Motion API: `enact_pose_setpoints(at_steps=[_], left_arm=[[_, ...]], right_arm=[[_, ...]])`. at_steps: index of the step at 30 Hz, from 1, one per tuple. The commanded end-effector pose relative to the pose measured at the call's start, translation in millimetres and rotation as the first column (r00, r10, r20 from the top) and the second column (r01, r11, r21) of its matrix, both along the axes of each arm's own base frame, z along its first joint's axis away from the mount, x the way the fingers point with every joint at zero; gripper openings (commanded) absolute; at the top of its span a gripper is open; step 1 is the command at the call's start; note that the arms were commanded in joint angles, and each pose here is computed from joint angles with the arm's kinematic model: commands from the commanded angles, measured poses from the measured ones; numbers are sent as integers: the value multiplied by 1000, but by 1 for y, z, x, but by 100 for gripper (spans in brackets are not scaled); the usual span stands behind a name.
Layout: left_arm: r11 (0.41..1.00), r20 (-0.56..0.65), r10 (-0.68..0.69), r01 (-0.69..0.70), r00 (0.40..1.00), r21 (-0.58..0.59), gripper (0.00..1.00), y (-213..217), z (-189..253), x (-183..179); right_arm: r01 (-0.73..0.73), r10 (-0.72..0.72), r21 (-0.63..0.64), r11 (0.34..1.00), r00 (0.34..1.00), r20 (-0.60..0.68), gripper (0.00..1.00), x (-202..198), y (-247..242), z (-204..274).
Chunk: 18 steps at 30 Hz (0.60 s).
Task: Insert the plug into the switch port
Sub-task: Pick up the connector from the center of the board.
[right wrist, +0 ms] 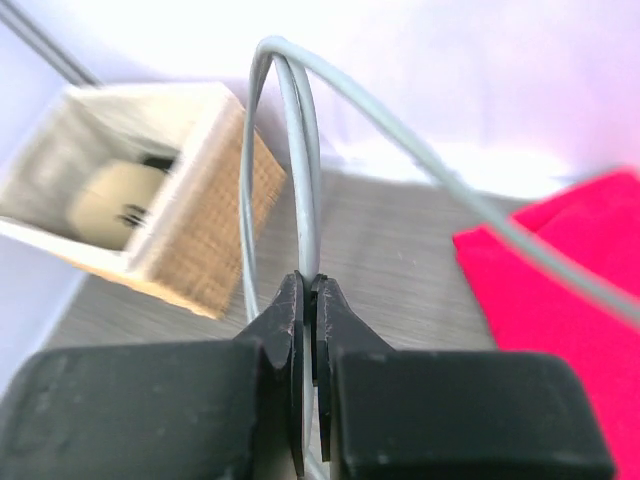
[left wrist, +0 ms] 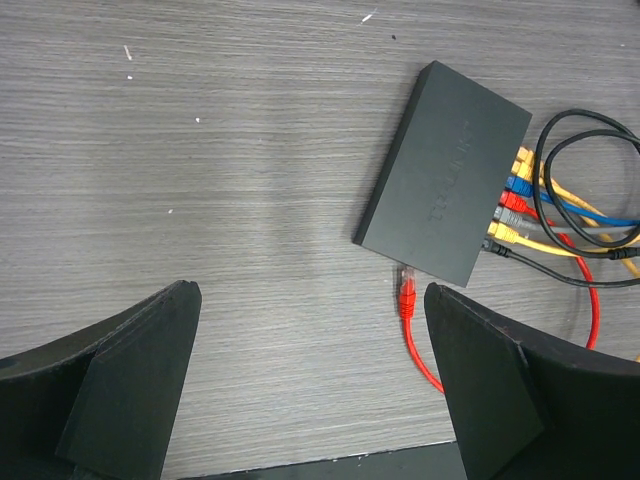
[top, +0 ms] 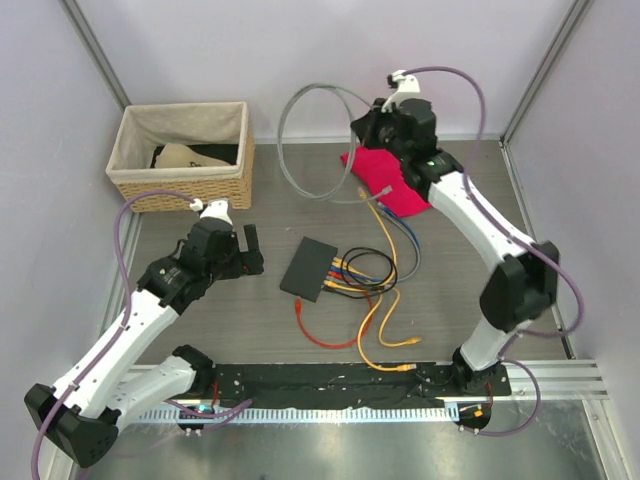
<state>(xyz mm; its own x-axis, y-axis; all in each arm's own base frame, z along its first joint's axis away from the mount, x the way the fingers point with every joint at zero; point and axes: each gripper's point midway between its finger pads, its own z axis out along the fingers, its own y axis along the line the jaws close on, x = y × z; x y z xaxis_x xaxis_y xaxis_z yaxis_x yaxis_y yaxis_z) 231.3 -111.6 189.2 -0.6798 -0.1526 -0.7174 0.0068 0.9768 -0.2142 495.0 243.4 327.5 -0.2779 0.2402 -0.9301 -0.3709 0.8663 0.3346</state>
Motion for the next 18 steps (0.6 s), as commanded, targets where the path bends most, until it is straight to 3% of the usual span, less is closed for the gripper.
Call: enact_pose_setpoints(at_steps=[1, 5, 13, 15, 18], left_arm=[[999, 21, -10, 10, 1000, -31, 100, -3, 4, 1], [999, 16, -17, 18, 1000, -40, 100, -5, 3, 1], [999, 10, -15, 16, 1000, -48, 100, -6, 1, 2], [999, 8, -16, 16, 1000, -49, 100, -7, 0, 2], [998, -1, -22, 22, 1000, -58, 100, -9, -2, 2]], right_arm=[[-41, 24, 82, 996, 979, 201, 1, -48, -21, 87], [-91, 52, 129, 987, 960, 275, 1, -89, -33, 126], [3, -79, 205, 979, 929, 363, 1, -108, -79, 168], [-34, -50, 216, 976, 928, 370, 1, -111, -76, 175], [-143, 81, 227, 963, 962, 259, 1, -111, -50, 154]])
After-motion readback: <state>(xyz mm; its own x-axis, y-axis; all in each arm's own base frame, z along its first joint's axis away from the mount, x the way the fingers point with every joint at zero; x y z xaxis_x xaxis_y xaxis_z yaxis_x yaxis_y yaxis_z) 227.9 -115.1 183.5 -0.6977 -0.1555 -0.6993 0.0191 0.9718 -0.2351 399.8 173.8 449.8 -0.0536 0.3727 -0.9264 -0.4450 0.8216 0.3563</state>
